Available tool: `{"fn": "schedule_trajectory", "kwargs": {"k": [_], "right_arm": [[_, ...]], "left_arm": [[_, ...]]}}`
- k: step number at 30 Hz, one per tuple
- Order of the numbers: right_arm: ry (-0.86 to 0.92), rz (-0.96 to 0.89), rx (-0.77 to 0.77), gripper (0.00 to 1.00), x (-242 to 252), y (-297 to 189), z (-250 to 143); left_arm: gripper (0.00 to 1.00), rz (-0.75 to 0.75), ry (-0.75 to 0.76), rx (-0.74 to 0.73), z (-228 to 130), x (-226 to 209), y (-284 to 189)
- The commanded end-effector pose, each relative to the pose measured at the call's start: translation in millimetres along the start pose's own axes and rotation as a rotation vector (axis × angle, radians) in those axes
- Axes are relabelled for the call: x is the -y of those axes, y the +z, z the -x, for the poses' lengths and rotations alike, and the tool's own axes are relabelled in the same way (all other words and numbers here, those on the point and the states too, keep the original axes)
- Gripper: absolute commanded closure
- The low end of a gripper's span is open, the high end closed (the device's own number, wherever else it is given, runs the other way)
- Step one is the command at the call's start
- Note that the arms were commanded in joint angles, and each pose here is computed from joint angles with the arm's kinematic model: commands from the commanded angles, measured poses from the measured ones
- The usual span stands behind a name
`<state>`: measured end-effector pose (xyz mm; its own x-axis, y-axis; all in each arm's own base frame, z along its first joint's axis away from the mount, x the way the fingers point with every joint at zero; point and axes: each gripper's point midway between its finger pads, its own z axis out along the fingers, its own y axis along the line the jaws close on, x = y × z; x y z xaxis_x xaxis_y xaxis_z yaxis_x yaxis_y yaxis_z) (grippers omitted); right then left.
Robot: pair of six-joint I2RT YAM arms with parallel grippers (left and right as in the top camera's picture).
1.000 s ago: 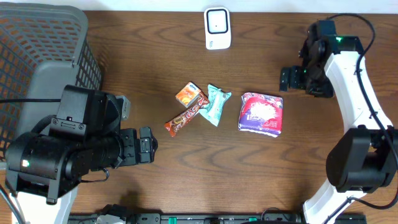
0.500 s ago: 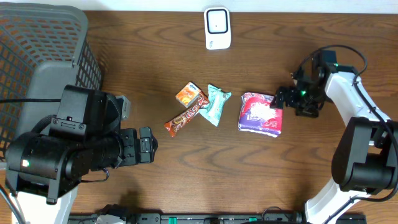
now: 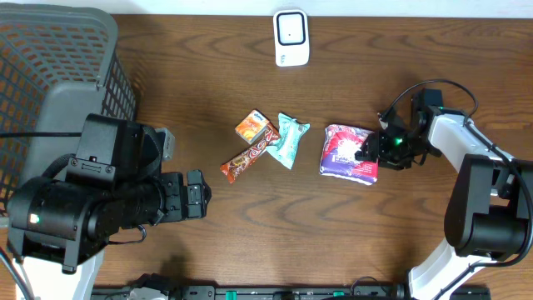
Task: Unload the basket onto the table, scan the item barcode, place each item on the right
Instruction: 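Regrasp the purple package with the right gripper and lift it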
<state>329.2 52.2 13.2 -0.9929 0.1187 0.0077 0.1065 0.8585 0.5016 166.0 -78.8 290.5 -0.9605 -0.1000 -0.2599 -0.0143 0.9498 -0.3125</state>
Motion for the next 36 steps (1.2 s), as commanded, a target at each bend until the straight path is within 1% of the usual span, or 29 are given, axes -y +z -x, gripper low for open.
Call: {"fn": "schedule_trajectory", "kwargs": {"k": [1, 2, 3, 4, 8, 11, 16, 19, 21, 24, 26, 36], "right_arm": [[0.001, 0.072, -0.013, 0.52, -12, 2, -4], [0.008, 0.097, -0.011, 0.65, -17, 1, -3], [0.025, 0.124, -0.012, 0.85, -22, -1, -2], [0.042, 0.154, -0.014, 0.99, -29, -4, -1], [0.068, 0.285, -0.016, 0.99, -59, -24, 7], [0.123, 0.392, -0.04, 0.99, -82, -38, 9], [0.279, 0.721, -0.154, 0.99, -132, -71, -2], [0.354, 0.852, -0.219, 0.99, -149, -89, -9], [0.406, 0.881, -0.256, 0.99, -153, -94, -14], [0.5, 0.872, -0.32, 0.99, -155, -97, -24], [0.532, 0.867, -0.345, 0.99, -156, -98, -29], [0.556, 0.864, -0.362, 0.99, -157, -99, -32]], "left_arm": [[0.02, 0.011, -0.004, -0.008, -3, -2, -2], [0.02, 0.011, -0.004, -0.008, -3, -2, -2], [0.02, 0.011, -0.004, -0.008, -3, -2, -2], [0.02, 0.011, -0.004, -0.008, -3, -2, -2], [0.02, 0.011, -0.004, -0.008, -3, -2, -2], [0.02, 0.011, -0.004, -0.008, -3, -2, -2], [0.02, 0.011, -0.004, -0.008, -3, -2, -2], [0.02, 0.011, -0.004, -0.008, -3, -2, -2], [0.02, 0.011, -0.004, -0.008, -3, -2, -2], [0.02, 0.011, -0.004, -0.008, -3, -2, -2], [0.02, 0.011, -0.004, -0.008, -3, -2, -2], [0.02, 0.011, -0.004, -0.009, -3, -2, -1]]}}
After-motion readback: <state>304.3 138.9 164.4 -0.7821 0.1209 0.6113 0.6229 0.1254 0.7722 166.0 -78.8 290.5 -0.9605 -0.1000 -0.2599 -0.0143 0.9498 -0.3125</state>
